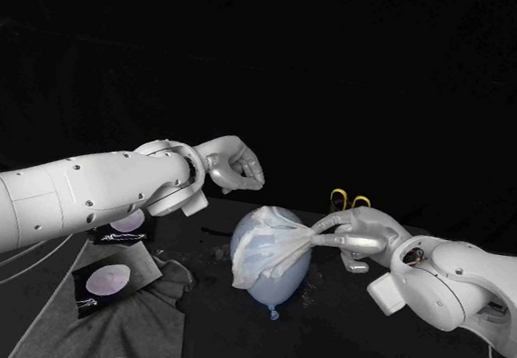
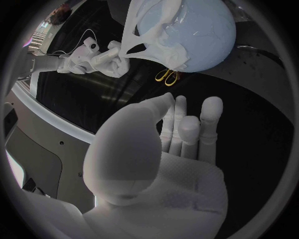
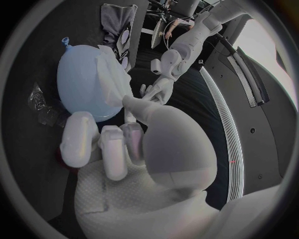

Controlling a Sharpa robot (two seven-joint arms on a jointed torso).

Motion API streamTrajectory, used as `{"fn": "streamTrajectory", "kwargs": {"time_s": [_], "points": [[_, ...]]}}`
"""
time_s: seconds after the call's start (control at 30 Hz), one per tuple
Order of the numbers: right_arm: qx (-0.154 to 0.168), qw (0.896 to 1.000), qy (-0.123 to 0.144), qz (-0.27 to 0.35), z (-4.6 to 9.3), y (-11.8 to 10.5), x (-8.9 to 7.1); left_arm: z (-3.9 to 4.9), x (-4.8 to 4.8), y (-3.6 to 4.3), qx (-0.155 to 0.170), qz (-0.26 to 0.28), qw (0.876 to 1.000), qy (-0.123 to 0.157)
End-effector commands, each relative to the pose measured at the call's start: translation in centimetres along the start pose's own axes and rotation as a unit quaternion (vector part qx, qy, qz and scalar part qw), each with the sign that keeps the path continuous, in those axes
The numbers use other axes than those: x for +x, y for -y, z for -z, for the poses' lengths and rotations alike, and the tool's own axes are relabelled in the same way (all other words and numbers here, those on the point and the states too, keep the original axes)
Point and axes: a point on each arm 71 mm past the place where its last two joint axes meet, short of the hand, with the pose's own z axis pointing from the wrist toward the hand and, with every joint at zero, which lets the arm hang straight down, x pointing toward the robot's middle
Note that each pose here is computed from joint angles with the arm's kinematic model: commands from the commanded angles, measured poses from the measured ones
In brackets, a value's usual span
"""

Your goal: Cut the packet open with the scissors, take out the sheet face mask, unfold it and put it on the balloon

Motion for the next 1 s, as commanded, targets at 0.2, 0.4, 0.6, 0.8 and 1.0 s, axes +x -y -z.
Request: {"fn": "streamTrajectory", "kwargs": {"time_s": [0.2,0.4,0.6,0.8,1.0], "points": [[0.024,0.999,0.016,0.035,0.5,0.3,-0.7,-0.34,0.87,0.84,0.009,0.001,1.000,-0.026],[0.047,0.998,0.021,0.046,0.5,0.7,-1.1,-0.60,1.35,1.04,0.004,0.002,0.999,-0.044],[0.071,0.996,0.029,0.055,0.5,1.1,-1.5,-0.69,1.42,0.94,-0.004,0.003,0.999,-0.046],[0.081,0.994,0.052,0.053,0.3,1.5,-2.2,-0.55,1.00,0.56,-0.013,0.012,0.999,-0.030],[0.074,0.995,0.053,0.044,-0.5,1.7,-2.0,0.02,0.38,-0.12,-0.023,0.025,0.999,-0.013]]}}
